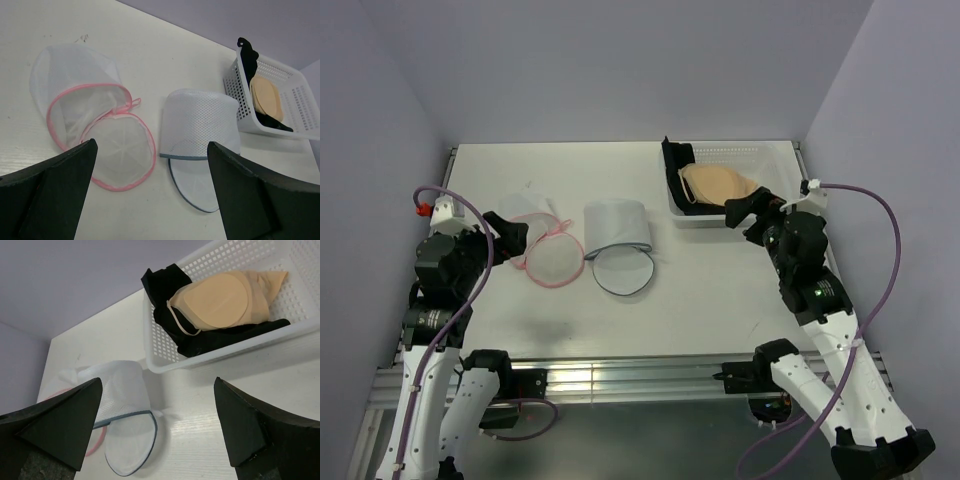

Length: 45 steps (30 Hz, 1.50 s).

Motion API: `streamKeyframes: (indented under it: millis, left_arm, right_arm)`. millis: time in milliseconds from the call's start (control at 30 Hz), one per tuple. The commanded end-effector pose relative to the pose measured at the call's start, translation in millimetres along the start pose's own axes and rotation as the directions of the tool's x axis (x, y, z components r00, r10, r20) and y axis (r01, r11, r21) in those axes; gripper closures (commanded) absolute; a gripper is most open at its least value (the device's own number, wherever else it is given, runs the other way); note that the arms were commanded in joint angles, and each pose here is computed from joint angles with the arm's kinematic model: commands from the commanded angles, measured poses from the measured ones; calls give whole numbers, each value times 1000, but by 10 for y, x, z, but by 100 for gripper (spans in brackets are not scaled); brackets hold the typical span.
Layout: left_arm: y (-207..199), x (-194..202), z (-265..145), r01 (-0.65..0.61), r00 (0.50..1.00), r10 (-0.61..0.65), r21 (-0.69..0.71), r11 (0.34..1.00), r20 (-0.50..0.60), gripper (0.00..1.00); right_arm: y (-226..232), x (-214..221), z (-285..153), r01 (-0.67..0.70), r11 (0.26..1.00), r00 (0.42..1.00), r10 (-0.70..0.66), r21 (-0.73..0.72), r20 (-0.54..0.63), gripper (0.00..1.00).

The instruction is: Place the bra in the laundry bag and zip it closed

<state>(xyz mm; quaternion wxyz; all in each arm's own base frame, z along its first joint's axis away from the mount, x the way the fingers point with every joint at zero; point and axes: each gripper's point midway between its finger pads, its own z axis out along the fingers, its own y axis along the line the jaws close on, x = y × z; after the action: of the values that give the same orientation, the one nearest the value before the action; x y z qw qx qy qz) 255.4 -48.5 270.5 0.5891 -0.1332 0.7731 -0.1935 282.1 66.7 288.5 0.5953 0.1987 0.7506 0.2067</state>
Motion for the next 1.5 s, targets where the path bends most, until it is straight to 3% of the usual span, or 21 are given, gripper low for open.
streamKeyframes:
  millis: [0,233,400,433,467,533,567,700,833,1167,1467]
  left_arm:
    - [4,-45,-19,-15,1000,15,2,1000,24,1]
    - [-9,-29,-12,-13,1000,13,10,1000,17,1]
    - [-16,-31,-24,-12,1000,12,14,1000,21,1]
    - [-16,-34,-27,-11,1000,11,13,1000,23,1]
    - [-16,-34,-28,-11,1000,11,14,1000,25,1]
    - [-20,-22,-19,-12,1000,12,17,1000,18,1]
    - [-24,-20,-16,-14,1000,14,20,1000,17,1]
    - [-34,8,5,-14,1000,14,27,1000,-2,1]
    - [-48,15,6,-16,1000,16,35,999,-4,1]
    - [-66,26,8,-16,1000,16,47,999,-8,1]
    - [-57,47,21,-15,1000,15,45,999,-17,1]
  right_arm:
    - [20,-206,-16,25,999,998,-26,23,50,0]
    - [10,-255,174,72,995,997,-74,71,35,0]
    - [-11,-199,801,120,972,991,-106,201,-82,4]
    - [-88,-35,1041,150,958,982,-116,244,-148,5]
    - [-3,-153,1142,149,957,984,-119,249,-134,6]
    - [-98,65,1493,183,938,970,-125,296,-207,8]
    - [-6,-33,1599,179,939,973,-125,293,-195,10]
    - [-54,199,2089,213,921,954,-125,325,-273,21]
    - [-96,523,2496,225,925,932,-113,307,-343,25]
    - [-20,794,3035,201,941,923,-88,272,-376,27]
    - [-69,1099,3312,163,941,913,-30,296,-408,37]
